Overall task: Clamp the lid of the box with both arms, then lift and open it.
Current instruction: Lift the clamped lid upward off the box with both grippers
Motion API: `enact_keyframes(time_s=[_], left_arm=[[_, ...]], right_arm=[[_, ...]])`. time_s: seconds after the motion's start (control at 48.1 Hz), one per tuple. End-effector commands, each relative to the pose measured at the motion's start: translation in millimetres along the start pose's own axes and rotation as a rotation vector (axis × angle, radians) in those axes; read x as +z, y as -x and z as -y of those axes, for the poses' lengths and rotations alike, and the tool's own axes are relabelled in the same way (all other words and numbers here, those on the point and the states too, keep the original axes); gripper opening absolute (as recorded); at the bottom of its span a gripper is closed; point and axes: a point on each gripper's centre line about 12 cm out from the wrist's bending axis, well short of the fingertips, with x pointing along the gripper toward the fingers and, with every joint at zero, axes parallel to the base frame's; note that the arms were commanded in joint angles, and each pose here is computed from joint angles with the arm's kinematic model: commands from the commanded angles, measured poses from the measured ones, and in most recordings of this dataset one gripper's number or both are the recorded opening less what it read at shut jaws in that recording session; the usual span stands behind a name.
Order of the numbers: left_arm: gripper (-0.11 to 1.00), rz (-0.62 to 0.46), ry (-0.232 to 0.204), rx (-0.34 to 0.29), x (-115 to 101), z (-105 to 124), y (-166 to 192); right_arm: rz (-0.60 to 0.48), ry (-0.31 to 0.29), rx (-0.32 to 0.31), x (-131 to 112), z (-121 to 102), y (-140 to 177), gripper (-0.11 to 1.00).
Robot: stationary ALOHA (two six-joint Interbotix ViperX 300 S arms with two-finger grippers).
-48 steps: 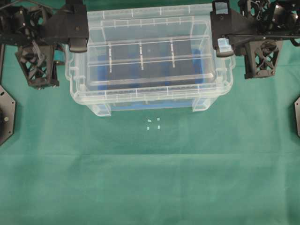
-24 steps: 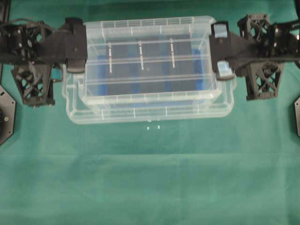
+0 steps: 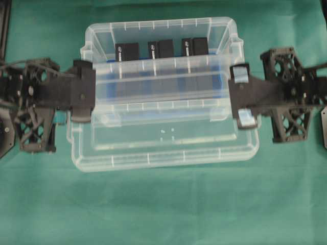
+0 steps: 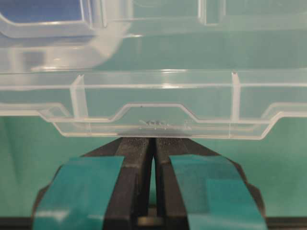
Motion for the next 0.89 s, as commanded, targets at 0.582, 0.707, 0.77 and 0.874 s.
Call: enact_keyframes(time_s=[0.582, 0.707, 0.77, 0.874], left_arm=[[0.01, 0.049, -0.036, -0.068, 17, 59, 10], [0.01, 0.048, -0.053, -0.075, 18, 66, 9], [0.01, 0.048, -0.055, -0.077, 19, 67, 9], [0.01, 0.048, -0.056, -0.078, 20, 69, 9]], right_arm=[[0.072, 0.019, 0.016, 14, -74, 23, 0.01], [0.07, 0.026, 0.023, 15, -82, 23, 0.01], [0.07, 0.028, 0.024, 15, -85, 23, 0.01], [0.069, 0.023, 0.028, 15, -88, 23, 0.01]])
